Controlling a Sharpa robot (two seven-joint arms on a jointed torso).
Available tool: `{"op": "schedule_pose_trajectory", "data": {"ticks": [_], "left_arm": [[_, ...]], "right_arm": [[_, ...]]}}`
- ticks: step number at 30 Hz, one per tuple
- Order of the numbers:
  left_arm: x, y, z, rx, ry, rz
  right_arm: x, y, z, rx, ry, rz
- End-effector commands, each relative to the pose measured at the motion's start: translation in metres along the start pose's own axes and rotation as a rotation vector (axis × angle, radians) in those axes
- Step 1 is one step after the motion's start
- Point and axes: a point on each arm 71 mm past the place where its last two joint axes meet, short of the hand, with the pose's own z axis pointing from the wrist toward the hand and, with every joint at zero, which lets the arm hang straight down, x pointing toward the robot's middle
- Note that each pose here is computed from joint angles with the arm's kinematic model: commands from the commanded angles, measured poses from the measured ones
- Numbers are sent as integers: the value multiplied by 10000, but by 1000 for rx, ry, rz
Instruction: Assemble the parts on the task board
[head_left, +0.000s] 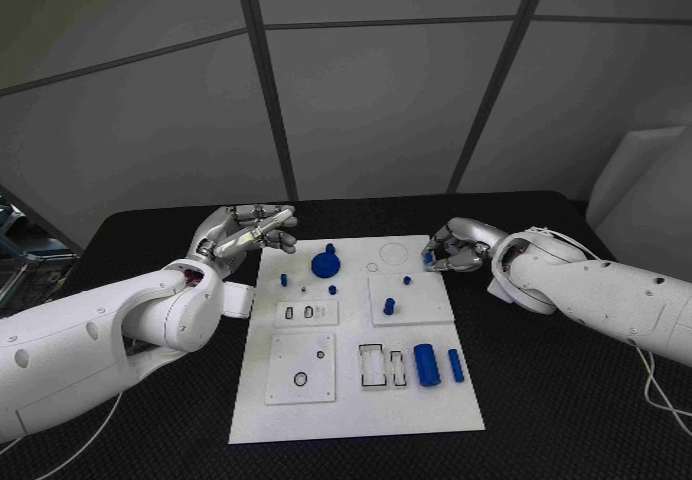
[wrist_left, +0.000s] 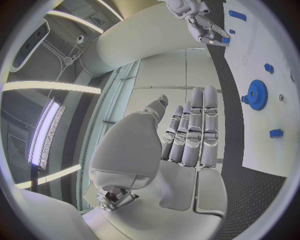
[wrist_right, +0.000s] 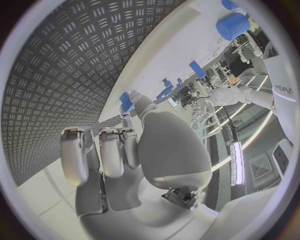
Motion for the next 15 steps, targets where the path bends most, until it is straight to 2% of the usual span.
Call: {"op": "schedule_pose_trajectory", "data": {"ticks": [1,11,15], "left_arm": [[9,-13,3,7,10,-5],[-6,-16,-3,7,8,-3],[-23,-19,-9,5,3,-1]], "right_arm": [[-21,58,-1,-14,-38,2],[-22,322,-94,-62,-79,34],[-23,615,-121,-115,-94,49]]}}
